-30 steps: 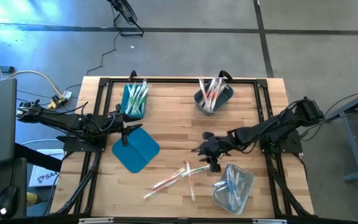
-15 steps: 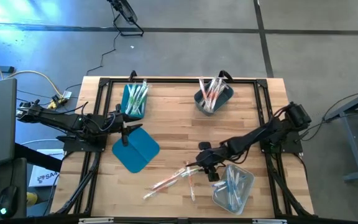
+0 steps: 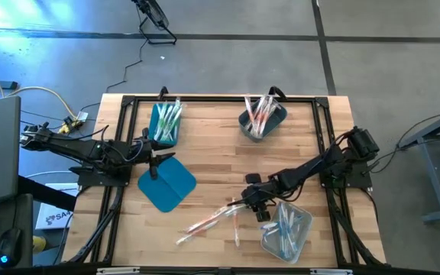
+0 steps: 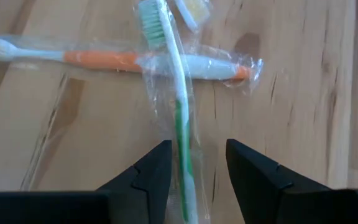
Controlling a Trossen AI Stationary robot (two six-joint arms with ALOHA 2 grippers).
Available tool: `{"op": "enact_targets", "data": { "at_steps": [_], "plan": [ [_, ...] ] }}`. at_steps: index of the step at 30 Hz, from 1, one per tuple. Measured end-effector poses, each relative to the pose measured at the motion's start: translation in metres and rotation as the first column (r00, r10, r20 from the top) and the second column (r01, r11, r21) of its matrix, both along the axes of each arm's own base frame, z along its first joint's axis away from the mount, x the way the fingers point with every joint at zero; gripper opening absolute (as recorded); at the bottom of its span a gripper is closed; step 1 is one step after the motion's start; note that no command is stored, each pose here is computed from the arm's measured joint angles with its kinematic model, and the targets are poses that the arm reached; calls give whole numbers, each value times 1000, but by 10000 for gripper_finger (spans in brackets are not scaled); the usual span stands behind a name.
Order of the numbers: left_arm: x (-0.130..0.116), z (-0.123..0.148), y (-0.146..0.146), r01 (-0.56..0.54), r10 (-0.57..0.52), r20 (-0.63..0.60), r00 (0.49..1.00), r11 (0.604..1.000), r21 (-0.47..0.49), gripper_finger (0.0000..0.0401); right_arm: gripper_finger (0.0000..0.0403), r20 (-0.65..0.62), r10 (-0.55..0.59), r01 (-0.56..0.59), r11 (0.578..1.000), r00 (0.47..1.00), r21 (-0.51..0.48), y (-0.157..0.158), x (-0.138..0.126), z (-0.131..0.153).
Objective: Pick & Place Toothbrushes
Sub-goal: Put the green toothbrush into the blue bin
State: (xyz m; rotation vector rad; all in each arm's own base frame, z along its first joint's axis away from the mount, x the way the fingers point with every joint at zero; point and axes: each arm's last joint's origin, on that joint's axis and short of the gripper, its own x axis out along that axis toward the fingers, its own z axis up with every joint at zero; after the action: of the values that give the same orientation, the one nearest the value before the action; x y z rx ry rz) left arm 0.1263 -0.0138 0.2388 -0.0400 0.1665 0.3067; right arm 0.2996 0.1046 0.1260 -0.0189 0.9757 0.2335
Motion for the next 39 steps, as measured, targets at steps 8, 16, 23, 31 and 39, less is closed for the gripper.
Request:
{"op": "enact_targets", "data": {
  "at_steps": [8, 16, 23, 31, 39],
  "plan": [
    [0, 0, 0, 0, 0, 0, 1000, 1000, -2, 127, 100, -27, -9, 9, 1000, 1000, -13, -1, -1, -4],
    [0, 0, 0, 0, 0, 0, 1000, 1000, -1, 127, 32, 18, 19, -19, 1000, 1000, -7, -1, 0, 5],
    [0, 0, 0, 0, 0, -1, 1000, 1000, -1, 127, 7, 85, 8, -9, 1000, 996, 12, -7, -2, 27],
    [0, 0, 0, 0, 0, -5, 1000, 1000, 0, 127, 5, 230, -30, 22, 999, 973, 36, -27, -15, 80],
    [0, -1, 0, 0, 0, -8, 1000, 1000, -2, 127, 4, 371, -124, 112, 992, 920, 52, -56, -50, 137]
  ]
}}
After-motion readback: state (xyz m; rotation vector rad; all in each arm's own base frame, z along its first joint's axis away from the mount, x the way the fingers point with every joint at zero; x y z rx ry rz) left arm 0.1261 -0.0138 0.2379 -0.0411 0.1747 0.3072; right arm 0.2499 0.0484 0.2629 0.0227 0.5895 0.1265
